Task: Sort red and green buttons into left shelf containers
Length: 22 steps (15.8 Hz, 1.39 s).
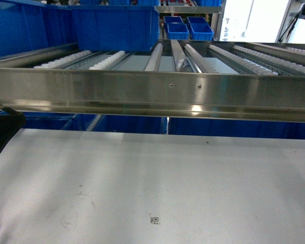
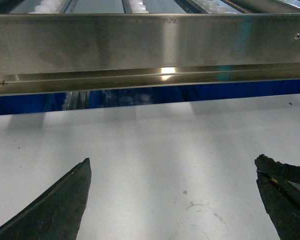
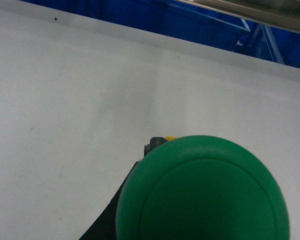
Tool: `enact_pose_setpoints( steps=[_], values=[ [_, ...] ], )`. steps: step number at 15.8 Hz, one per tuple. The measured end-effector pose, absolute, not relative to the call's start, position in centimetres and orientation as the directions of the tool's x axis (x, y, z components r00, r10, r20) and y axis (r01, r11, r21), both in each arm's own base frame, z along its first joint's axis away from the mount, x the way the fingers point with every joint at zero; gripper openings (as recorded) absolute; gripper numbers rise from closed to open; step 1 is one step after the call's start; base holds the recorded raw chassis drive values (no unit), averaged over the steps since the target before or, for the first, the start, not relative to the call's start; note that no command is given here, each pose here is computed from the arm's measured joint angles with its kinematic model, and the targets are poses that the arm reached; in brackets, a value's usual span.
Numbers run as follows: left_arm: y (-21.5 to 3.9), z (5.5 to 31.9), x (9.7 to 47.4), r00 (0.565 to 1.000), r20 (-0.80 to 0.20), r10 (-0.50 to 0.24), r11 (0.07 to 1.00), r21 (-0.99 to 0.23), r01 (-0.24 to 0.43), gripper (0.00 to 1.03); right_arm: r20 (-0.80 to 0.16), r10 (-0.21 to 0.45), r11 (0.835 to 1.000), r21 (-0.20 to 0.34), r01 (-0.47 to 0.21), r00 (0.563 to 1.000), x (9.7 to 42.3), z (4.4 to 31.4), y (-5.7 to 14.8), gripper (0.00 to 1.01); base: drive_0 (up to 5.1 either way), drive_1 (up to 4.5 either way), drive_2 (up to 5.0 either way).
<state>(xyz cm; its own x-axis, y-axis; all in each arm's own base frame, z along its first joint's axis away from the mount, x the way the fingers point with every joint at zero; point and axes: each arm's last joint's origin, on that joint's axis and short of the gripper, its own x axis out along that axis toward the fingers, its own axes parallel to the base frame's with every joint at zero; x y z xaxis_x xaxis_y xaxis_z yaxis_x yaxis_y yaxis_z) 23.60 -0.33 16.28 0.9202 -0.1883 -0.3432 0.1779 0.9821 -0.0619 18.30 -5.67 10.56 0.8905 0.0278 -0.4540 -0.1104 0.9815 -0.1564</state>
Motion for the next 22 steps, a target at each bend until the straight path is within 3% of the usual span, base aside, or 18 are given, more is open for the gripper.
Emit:
enact_pose_setpoints(
  steps=[3, 5, 9, 11, 13, 17, 22],
  values=[
    [-0.3, 16.3, 23.6, 0.92, -0.343, -0.188, 0.982, -0.062, 0.178, 0.98, -0.412, 0.037, 0.981, -0.16, -0.112, 0.911, 15.6, 12.0, -5.0, 0.27, 0.0, 0.0, 0.0],
    [-0.3, 16.3, 23.6, 0.92, -0.343, -0.188, 0.982, -0.062, 0.178, 0.98, -0.326, 0.122, 0.968, -0.17, -0.185, 0.937, 11.5, 14.0, -2.2, 0.26, 0.0, 0.0, 0.0],
    [-0.3, 16.3, 23.6, 0.92, -0.344, -0.188, 0.982, -0.062, 0.178, 0.98, -0.197, 0.11, 0.964, -0.22, -0.153, 0.974, 9.8, 15.8, -1.2, 0.26, 0.0, 0.0, 0.0],
    [-0.4, 16.1, 23.5, 0.922, -0.361, -0.138, 0.99, -0.041, 0.132, 0.98, -0.21, 0.098, 0.966, -0.214, -0.144, 0.973, 9.8, 15.7, -1.2, 0.26, 0.0, 0.0, 0.0],
    [-0.2, 15.4, 23.1, 0.919, -0.392, -0.036, 0.999, 0.007, 0.042, 0.98, -0.211, 0.098, 0.967, -0.211, -0.143, 0.973, 9.8, 15.7, -1.2, 0.26, 0.0, 0.0, 0.0],
    [0.4, 12.8, 23.2, 0.837, -0.546, 0.033, 0.999, 0.011, -0.032, 0.98, -0.212, 0.098, 0.967, -0.211, -0.144, 0.972, 9.8, 15.7, -1.2, 0.26, 0.0, 0.0, 0.0],
    [0.7, 9.8, 23.7, 0.723, -0.69, 0.029, 0.998, -0.017, -0.056, 0.98, -0.211, 0.098, 0.967, -0.211, -0.143, 0.972, 9.8, 15.7, -1.2, 0.26, 0.0, 0.0, 0.0]
  ],
)
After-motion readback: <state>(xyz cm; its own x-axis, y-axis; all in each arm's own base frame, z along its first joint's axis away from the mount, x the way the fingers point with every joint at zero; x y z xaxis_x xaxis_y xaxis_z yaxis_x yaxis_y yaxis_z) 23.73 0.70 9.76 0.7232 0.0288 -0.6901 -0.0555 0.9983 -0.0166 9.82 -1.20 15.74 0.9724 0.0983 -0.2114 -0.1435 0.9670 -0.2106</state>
